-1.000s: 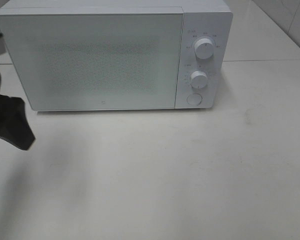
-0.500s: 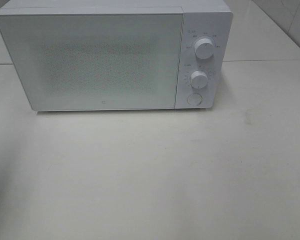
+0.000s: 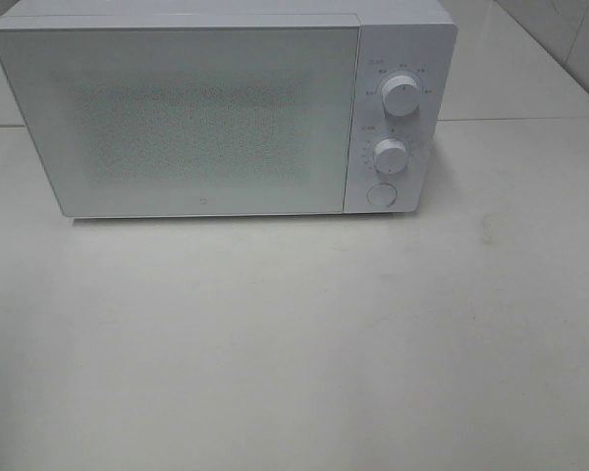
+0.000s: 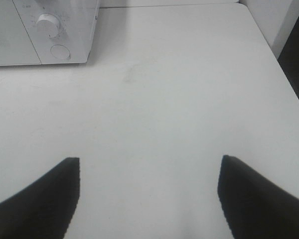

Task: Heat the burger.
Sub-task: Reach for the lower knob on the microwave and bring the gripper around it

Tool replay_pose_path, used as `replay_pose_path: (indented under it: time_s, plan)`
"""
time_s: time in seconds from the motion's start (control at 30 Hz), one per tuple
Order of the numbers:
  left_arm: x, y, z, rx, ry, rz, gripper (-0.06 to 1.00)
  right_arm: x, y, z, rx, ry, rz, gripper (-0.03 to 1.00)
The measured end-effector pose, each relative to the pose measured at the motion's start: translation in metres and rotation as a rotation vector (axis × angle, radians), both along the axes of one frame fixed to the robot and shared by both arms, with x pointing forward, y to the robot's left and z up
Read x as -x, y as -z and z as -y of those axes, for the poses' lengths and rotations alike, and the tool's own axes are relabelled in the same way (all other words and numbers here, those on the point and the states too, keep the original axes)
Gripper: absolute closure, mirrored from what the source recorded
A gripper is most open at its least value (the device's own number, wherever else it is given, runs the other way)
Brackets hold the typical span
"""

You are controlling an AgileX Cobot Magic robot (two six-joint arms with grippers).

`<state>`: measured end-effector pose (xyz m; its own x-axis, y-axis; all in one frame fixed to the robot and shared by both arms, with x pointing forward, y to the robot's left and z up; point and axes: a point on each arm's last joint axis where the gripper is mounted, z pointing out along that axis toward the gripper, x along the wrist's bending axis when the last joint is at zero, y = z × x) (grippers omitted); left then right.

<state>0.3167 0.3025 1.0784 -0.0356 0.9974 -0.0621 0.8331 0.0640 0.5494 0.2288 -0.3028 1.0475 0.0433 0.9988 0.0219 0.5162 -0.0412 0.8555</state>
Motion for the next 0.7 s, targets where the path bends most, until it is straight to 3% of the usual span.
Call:
replay_pose_path:
  time_s: [0.23, 0.7]
  plan:
    - [0.025, 0.029, 0.003, -0.005, -0.003, 0.03, -0.03, 0.0, 0.0, 0.0, 0.0, 0.0, 0.0, 0.23]
    - [0.04, 0.03, 0.003, -0.062, -0.018, 0.248, -0.03, 0.0, 0.0, 0.0, 0.0, 0.0, 0.0, 0.23]
